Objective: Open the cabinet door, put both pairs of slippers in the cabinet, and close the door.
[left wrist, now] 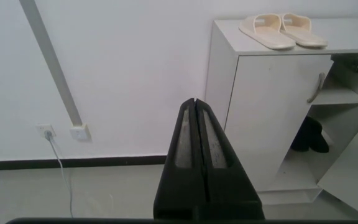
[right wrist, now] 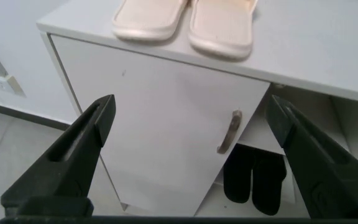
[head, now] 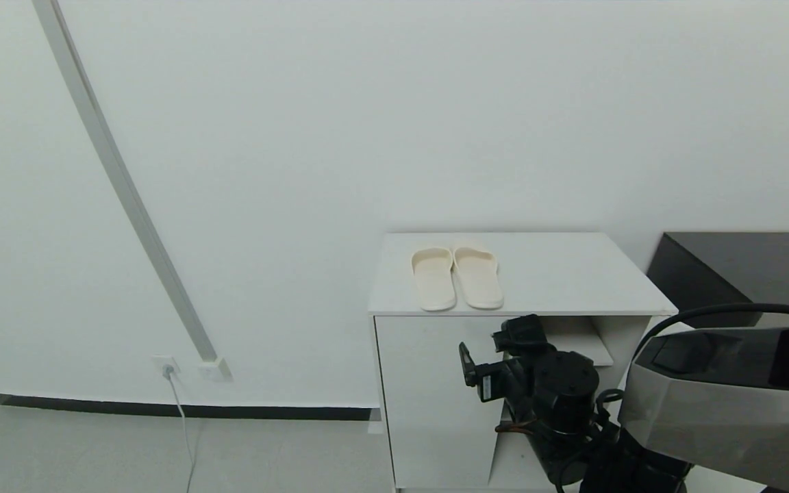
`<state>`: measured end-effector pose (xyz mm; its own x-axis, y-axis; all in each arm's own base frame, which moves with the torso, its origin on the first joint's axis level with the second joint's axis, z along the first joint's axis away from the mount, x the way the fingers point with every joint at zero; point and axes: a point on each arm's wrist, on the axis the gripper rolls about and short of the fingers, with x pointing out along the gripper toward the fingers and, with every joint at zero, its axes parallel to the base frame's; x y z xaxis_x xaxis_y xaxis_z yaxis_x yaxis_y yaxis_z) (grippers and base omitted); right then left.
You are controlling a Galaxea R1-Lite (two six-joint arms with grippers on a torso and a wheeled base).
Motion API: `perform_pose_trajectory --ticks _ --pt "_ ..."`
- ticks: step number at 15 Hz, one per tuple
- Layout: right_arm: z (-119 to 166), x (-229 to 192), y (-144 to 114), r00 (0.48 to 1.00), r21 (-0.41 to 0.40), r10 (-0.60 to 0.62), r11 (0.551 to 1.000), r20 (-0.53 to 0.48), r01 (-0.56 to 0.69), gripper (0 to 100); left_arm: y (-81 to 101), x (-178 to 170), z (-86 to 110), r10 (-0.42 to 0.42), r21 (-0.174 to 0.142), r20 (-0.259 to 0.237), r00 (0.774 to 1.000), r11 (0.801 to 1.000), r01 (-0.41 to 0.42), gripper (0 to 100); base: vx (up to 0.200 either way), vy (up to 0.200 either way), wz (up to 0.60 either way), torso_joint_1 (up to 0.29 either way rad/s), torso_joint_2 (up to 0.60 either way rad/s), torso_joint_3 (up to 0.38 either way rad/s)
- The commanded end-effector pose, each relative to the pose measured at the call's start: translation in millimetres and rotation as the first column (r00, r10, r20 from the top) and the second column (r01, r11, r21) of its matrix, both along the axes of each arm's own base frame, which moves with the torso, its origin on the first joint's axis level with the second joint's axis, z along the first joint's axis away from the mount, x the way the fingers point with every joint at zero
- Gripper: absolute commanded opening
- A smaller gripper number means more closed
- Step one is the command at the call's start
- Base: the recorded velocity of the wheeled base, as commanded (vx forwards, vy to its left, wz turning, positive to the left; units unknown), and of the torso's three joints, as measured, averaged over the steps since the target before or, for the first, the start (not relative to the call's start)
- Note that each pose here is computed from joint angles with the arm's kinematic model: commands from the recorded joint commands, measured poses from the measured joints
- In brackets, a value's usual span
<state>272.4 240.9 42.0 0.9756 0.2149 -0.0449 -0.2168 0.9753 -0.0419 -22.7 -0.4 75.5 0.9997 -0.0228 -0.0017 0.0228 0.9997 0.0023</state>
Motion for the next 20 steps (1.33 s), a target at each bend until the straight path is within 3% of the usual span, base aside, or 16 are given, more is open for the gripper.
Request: perform_pose_trajectory --ticks 1,7,10,16,20 --pt "0 2 -2 1.0 0.001 -0.007 1.0 0.001 0.007 100 0.0 0 -0.2 0.0 0.001 -0.001 1.0 1.0 0.0 0 0.0 0.0 0.0 0.178 -0.34 -0.178" --pt "4 5 -6 0.999 0.004 0.042 0.999 0.006 -0.042 100 0.0 0 -0.2 0.0 0.001 -0.001 1.0 1.0 0.0 0 0.0 0.0 0.0 0.071 -0.15 -0.079" --pt "35 14 0 0.997 0.035 0.05 0.998 0.064 -0.052 100 0.0 0 0.0 0.0 0.001 0.0 1.0 1.0 0.0 0 0.0 0.0 0.0 0.0 0.0 0.0" --pt "93 25 19 0.991 0.082 0.053 0.996 -0.121 -0.043 100 0.0 0 -0.2 0.0 0.004 -0.001 1.0 1.0 0.0 0 0.0 0.0 0.0 0.0 0.0 0.0" --pt "89 26 29 0.98 0.087 0.038 0.996 -0.194 -0.021 100 0.0 0 -0.2 -0.002 0.004 -0.001 1.0 1.0 0.002 0 0.1 0.0 0.0 0.0 0.0 0.002"
